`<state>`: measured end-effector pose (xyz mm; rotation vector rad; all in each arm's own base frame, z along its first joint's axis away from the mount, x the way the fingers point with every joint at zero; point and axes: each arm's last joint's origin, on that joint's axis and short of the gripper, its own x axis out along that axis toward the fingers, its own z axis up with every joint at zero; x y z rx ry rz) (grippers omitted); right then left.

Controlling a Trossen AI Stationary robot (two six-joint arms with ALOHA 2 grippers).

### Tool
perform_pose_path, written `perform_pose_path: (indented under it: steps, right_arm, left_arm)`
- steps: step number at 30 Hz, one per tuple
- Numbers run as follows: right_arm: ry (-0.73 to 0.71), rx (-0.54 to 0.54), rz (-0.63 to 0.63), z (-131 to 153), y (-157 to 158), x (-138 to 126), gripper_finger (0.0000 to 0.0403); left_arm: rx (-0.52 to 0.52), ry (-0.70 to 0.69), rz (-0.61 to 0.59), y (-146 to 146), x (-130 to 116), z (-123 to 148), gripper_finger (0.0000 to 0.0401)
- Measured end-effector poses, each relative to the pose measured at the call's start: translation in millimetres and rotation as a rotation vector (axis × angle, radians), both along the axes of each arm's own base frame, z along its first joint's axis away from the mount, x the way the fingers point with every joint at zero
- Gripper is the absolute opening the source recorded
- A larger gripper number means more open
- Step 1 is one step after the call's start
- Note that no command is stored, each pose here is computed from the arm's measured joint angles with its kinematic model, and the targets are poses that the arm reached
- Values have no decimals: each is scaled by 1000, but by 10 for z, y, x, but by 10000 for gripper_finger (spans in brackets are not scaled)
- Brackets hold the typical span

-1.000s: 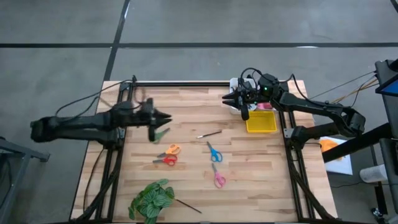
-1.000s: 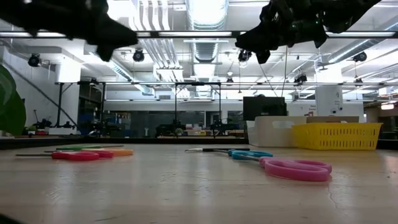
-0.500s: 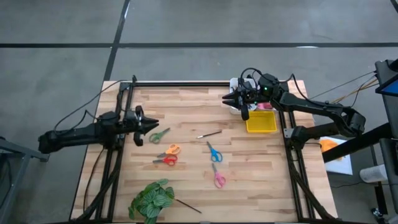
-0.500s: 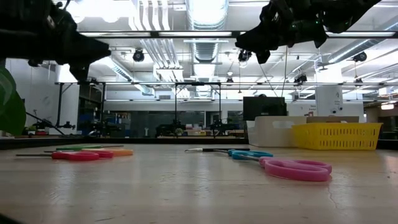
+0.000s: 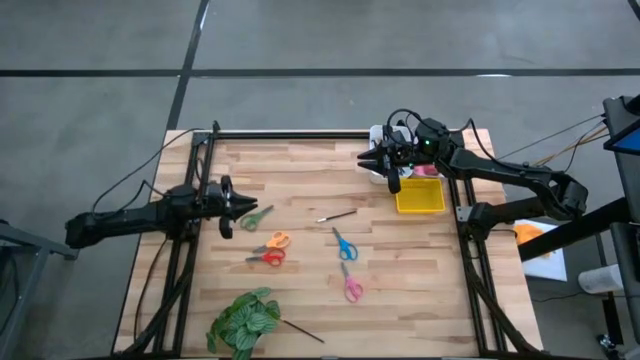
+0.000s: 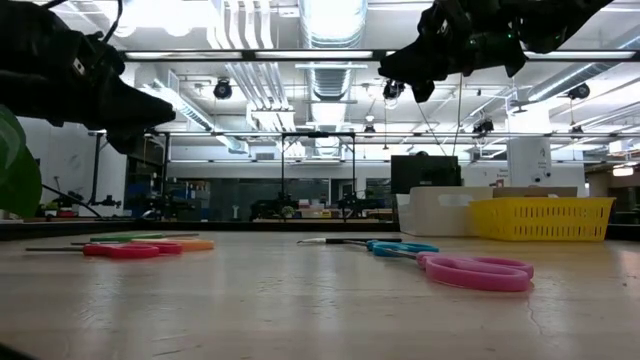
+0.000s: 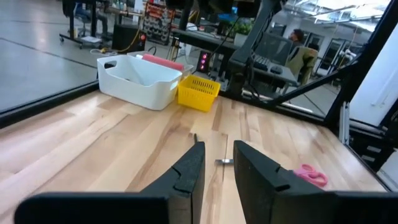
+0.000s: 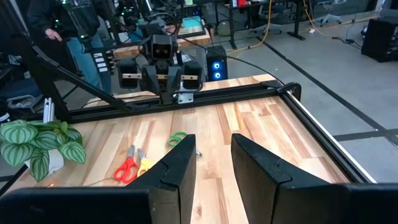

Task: Pick & Place Paint Supplies
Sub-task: Put the black paint brush into the white bin

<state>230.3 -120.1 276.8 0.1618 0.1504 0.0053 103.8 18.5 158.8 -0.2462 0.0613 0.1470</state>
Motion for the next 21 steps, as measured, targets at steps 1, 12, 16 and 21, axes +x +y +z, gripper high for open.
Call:
perform_pose_path:
  steps: [1, 12, 16, 21]
  right_arm:
    - [0, 0, 0, 0, 0, 0, 100]
    - [0, 0, 0, 0, 0, 0, 100]
    - [0, 0, 0, -1, -1, 0, 100]
    - [0, 0, 0, -1, 0, 0, 100]
  left_arm:
    - [0, 1, 0, 0, 0, -1, 87]
    - [-5, 25, 0, 0, -2, -25, 87]
    - [-5, 25, 0, -1, -2, -26, 87]
    - [-5, 25, 0, -1, -2, -28, 87]
